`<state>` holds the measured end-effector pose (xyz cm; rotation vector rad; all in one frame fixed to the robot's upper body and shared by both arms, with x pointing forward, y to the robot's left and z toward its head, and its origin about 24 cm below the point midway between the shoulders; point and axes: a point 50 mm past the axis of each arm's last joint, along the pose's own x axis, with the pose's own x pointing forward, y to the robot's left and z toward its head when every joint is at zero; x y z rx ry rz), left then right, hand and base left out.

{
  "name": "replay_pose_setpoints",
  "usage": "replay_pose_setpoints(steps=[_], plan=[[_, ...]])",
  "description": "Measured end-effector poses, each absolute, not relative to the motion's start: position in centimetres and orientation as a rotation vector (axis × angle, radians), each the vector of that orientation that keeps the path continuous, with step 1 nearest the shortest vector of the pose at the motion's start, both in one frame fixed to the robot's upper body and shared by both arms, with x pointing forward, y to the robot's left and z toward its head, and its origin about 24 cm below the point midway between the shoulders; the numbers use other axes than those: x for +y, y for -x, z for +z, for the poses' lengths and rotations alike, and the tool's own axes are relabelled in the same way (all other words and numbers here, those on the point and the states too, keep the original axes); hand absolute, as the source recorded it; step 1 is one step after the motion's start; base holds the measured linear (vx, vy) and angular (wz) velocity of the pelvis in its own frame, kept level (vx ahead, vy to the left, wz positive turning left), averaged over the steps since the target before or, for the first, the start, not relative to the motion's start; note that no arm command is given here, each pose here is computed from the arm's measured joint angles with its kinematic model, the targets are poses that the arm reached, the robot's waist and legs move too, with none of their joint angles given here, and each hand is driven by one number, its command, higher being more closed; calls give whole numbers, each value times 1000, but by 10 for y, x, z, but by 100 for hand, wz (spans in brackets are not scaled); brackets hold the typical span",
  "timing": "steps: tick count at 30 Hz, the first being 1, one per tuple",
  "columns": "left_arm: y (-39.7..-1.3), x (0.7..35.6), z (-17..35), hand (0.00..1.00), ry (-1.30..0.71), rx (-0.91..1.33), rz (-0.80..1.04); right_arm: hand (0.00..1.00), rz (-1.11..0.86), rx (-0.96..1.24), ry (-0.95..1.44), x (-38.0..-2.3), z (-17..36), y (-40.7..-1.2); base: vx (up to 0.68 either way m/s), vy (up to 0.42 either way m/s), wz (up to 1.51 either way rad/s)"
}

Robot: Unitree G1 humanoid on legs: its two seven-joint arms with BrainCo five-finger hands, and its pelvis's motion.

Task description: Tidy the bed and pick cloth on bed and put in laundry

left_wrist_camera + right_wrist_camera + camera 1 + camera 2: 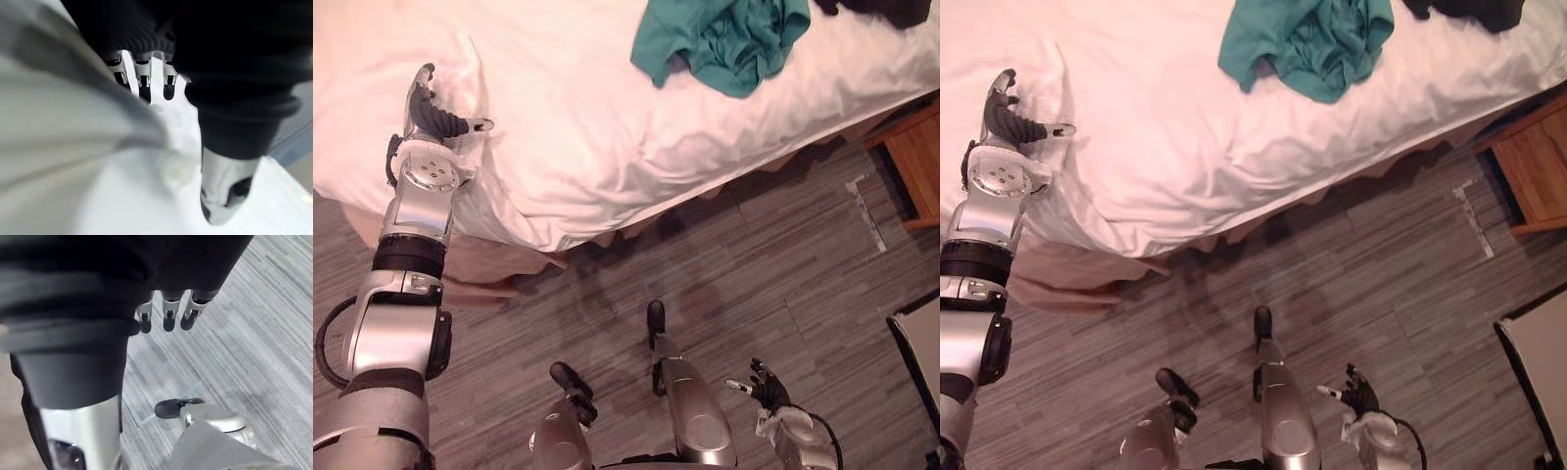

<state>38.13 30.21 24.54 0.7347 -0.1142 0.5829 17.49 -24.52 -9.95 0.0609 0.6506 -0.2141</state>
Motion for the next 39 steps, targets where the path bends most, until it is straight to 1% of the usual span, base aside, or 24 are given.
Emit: replay_pose_setpoints(steps=[6,8,10,11,14,16,17,19,20,22,23,25,26,27,30,31,32,33,35,38,39], plan=[[-374,319,230,100,-727,-38,642,0,-218,632,-36,-256,-93,-179,-16,-16,-5],[-372,322,213,100,-735,10,632,0,-232,633,-38,-260,-92,-177,0,0,0],[-364,329,184,100,-712,88,625,0,-283,604,-39,-274,-86,-178,-13,6,2],[-361,332,178,100,-711,104,626,0,-297,592,-35,-278,-83,-178,-33,8,7],[-343,347,141,100,-700,196,626,0,-393,537,-6,-308,-68,-177,-12,0,15],[-317,355,90,100,-683,325,615,0,-473,500,39,-332,-54,-175,19,5,18],[-302,358,66,0,-682,395,608,0,-492,476,67,-340,-46,-176,41,14,11],[-259,361,13,0,-679,558,584,0,-526,401,145,-358,-23,-183,51,28,15],[-248,361,2,0,-679,593,579,0,-531,392,170,-362,-18,-184,8,40,29],[-208,363,-29,0,-676,691,567,0,-548,340,240,-371,0,-192,-30,24,44],[-201,364,-32,0,-676,700,570,0,-540,326,260,-372,5,-197,-49,16,49],[-175,374,-40,0,-668,757,618,0,-499,253,323,-370,26,-212,-53,27,36],[-169,377,-42,0,-664,769,635,0,-484,231,336,-369,32,-216,-45,36,22],[-154,383,-46,0,-657,807,675,0,-441,188,378,-367,46,-226,-37,34,17],[-121,387,-59,0,-626,900,703,0,-327,113,453,-357,72,-247,-41,41,20],[-115,386,-62,0,-623,922,701,100,-287,97,467,-352,78,-255,-16,31,26],[-108,385,-67,0,-617,947,696,100,-191,70,492,-339,88,-271,-6,18,22],[-107,384,-68,0,-614,951,692,100,-151,60,501,-333,92,-277,-11,12,24],[-109,379,-71,0,-607,931,669,100,-1,7,534,-307,109,-302,-17,3,31],[-110,377,-72,0,-629,931,650,100,119,-48,562,-282,125,-320,-18,8,30],[-110,374,-74,0,-628,934,639,100,184,-83,580,-268,136,-330,-23,2,33]])
